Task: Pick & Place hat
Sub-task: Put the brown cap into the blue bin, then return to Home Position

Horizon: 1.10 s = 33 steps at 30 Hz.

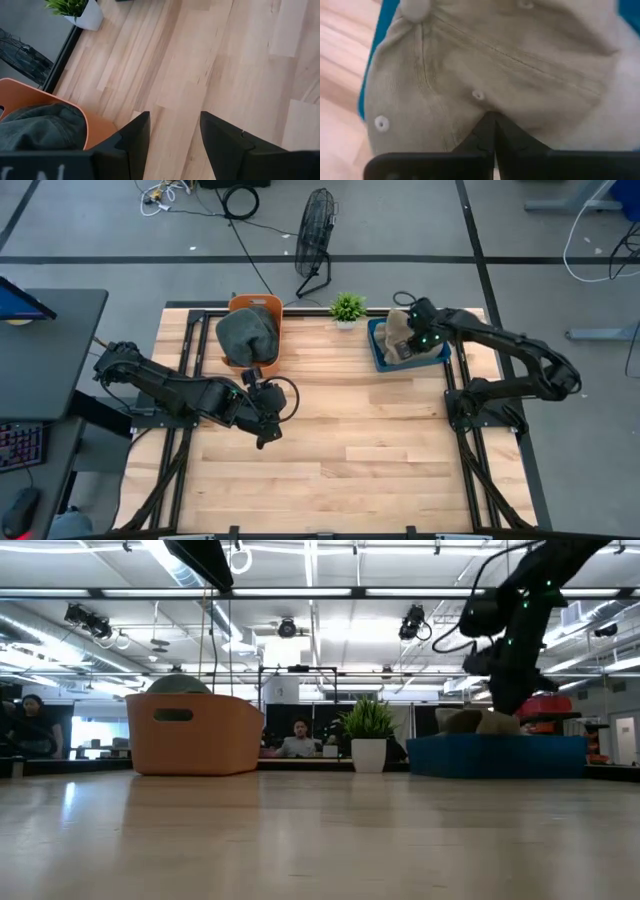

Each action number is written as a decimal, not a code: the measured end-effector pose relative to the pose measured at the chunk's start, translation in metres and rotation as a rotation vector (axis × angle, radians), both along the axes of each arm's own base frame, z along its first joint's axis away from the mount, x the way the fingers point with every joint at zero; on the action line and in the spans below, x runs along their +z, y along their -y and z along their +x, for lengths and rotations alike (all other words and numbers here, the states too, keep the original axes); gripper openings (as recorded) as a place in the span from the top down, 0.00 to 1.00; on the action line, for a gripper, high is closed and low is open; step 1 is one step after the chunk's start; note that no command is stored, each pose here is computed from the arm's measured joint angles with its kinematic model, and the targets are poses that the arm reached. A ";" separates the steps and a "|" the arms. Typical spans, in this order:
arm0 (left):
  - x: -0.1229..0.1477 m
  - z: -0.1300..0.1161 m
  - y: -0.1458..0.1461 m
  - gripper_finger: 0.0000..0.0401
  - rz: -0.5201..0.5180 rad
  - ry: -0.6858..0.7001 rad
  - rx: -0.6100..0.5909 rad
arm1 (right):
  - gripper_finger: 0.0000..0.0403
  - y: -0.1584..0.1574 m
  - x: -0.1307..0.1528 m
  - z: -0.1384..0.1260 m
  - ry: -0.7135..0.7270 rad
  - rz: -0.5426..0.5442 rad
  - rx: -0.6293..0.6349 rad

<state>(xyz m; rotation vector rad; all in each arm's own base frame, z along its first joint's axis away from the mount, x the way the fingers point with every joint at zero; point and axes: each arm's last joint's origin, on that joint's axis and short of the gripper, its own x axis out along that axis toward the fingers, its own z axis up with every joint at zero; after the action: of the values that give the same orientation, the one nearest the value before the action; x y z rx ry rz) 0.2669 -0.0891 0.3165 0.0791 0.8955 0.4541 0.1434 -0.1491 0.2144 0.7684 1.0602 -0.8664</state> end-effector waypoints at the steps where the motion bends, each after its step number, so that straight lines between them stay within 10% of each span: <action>1: 0.000 0.000 0.000 0.56 0.000 0.000 0.000 | 0.99 0.001 -0.006 0.001 0.003 0.000 -0.007; 13: 0.001 0.002 0.001 0.56 -0.012 0.030 0.002 | 1.00 -0.001 -0.033 -0.001 0.018 0.011 -0.047; 33: 0.073 -0.046 -0.019 0.56 -0.197 0.369 0.075 | 1.00 -0.039 0.140 -0.010 0.360 -0.361 0.173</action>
<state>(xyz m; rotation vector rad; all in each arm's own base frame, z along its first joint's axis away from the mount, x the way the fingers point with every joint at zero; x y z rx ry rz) 0.2214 -0.0705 0.3891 -0.2133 0.5773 0.4306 0.1337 -0.1098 0.3545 0.4952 0.6171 -0.7115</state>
